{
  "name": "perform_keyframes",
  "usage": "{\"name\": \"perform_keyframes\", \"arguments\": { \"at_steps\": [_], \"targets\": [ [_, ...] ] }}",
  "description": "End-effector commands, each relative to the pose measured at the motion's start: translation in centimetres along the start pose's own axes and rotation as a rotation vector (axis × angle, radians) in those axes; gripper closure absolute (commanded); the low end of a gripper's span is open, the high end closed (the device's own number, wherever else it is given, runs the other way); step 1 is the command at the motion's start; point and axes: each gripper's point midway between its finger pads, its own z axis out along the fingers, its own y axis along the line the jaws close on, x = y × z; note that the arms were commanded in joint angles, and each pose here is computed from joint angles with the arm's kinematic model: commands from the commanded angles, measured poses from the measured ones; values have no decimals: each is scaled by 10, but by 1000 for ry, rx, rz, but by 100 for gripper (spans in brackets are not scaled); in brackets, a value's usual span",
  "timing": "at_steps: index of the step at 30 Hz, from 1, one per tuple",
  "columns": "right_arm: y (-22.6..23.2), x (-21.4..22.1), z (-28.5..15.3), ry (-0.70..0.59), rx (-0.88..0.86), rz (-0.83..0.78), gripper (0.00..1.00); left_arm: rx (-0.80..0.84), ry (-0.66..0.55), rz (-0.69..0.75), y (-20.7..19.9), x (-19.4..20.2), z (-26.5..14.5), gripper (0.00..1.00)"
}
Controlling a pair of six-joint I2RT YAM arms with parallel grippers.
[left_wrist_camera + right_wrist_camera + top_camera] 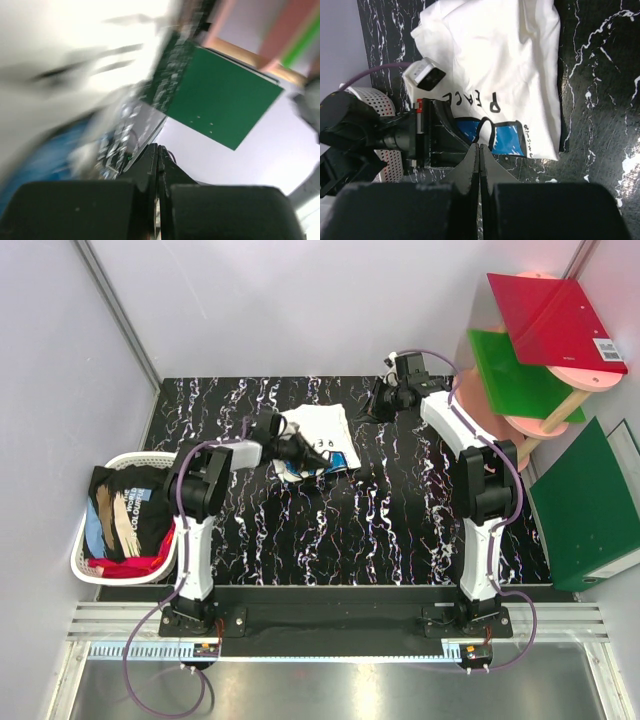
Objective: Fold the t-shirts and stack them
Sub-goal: Smooth out wrinkles on the folded tshirt
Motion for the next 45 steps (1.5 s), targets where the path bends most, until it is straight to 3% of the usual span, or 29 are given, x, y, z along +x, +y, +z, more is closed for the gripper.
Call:
{"name": "perform_keyframes", "arguments": {
  "at_steps": [1,3,4,5,6,9,11,14,18,19,21,26,27,31,33,35,36,37,38,40,45],
  "targets": [
    [15,3,-4,27,-71,6,100,97,-44,142,-45,10,-42,100],
    [17,7,2,57,-100,21,100,107,-53,197,-59,16,-54,100],
    [19,8,3,66,-111,22,100,80,-48,239,-60,20,-58,94],
    [24,8,4,72,-128,15,100,60,-61,266,-62,21,-61,80],
    [25,9,5,79,-130,15,100,47,-78,307,-70,26,-70,37],
    [31,12,9,89,-141,3,97,-150,-123,416,-49,32,-95,2],
    [36,17,12,107,-154,1,97,-336,-254,473,-35,12,-117,1],
    [37,32,27,158,-152,-2,97,-593,-326,464,7,2,-152,1],
    [48,56,56,246,-155,-37,99,-724,-269,366,57,6,-161,4],
    [65,45,56,225,-184,-71,100,-747,-256,346,70,8,-161,6],
    [58,62,78,294,-155,-53,100,-770,-267,346,80,5,-160,12],
    [63,55,103,303,-183,-3,100,-737,-253,342,88,-2,-146,46],
    [62,55,105,304,-182,10,100,-724,-257,347,86,-6,-143,58],
    [62,57,110,321,-193,42,100,-718,-282,359,78,-18,-141,80],
    [59,62,114,334,-191,53,100,-708,-289,361,72,-21,-139,83],
    [52,66,118,343,-176,61,100,-706,-295,359,71,-24,-139,78],
    [51,67,119,347,-172,65,100,-706,-296,363,70,-26,-137,70],
    [48,70,120,353,-165,70,100,-708,-293,363,71,-26,-137,46],
    [48,69,120,353,-163,71,100,-708,-291,365,71,-28,-136,35],
    [46,70,122,354,-161,71,100,-709,-287,368,73,-31,-133,21],
    [44,70,123,352,-159,75,100,-692,-272,377,74,-42,-121,24]
  ]
}}
